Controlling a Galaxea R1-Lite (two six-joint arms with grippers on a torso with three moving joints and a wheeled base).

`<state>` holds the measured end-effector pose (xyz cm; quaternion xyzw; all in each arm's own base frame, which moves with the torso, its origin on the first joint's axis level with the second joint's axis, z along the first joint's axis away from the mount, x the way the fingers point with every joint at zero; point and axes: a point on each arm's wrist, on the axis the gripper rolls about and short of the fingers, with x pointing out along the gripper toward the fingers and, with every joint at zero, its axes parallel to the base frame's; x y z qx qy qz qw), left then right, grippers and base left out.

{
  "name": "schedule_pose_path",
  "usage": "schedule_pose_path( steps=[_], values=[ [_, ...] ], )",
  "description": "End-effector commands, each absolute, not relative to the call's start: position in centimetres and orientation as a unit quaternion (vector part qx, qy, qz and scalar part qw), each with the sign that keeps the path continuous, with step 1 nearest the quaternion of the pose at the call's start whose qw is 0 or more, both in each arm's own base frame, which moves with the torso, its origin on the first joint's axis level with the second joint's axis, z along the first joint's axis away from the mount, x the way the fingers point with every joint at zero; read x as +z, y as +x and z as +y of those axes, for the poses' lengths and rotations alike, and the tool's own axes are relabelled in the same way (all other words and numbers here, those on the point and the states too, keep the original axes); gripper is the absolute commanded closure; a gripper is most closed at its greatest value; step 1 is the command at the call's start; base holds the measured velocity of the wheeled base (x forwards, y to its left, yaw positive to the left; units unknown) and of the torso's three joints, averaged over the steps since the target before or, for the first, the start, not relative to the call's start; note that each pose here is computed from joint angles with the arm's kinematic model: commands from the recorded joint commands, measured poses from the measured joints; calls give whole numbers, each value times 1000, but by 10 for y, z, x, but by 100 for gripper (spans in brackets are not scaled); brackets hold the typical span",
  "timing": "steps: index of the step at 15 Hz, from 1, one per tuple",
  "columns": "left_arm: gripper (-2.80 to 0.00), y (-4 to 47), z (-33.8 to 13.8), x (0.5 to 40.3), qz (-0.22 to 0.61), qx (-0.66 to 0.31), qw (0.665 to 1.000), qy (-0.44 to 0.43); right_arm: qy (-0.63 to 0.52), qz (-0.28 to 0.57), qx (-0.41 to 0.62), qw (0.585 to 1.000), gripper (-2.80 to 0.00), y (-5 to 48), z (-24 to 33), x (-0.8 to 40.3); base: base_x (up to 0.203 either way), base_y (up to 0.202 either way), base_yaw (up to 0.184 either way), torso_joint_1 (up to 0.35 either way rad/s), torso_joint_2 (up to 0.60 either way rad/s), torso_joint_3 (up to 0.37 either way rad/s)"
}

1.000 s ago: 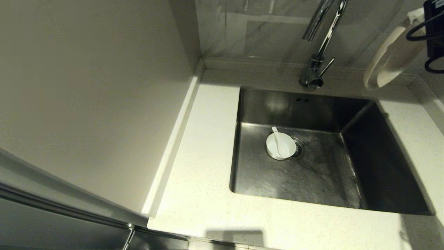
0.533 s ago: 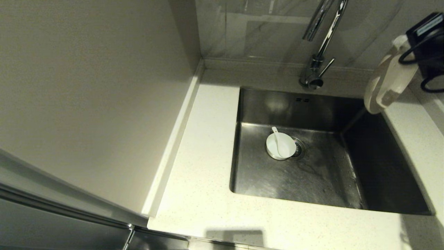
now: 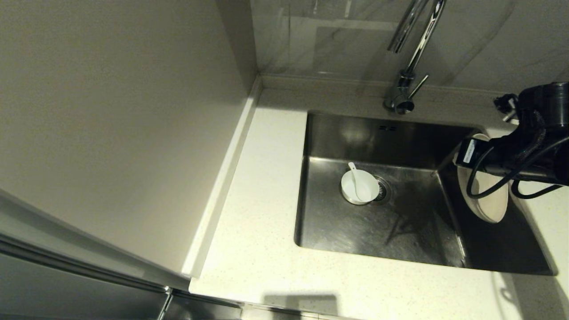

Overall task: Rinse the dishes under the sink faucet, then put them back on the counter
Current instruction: Put a plate into the sink

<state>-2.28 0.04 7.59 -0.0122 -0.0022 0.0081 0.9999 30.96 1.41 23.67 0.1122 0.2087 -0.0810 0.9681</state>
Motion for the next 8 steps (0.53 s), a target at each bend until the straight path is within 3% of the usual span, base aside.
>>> schedule_pose_path(
  steps=[1,5,8],
  values=[
    [0,-23,0,76,-4,8,1000,-12,47,241,-60,967,0,321,21,219,0,0,0,0,0,0],
    [0,-23,0,76,-4,8,1000,-12,-98,281,-13,955,0,326,29,198,0,0,0,0,0,0],
    [0,-23,0,76,-4,8,1000,-12,-135,313,15,940,0,333,42,174,0,0,0,0,0,0]
  ],
)
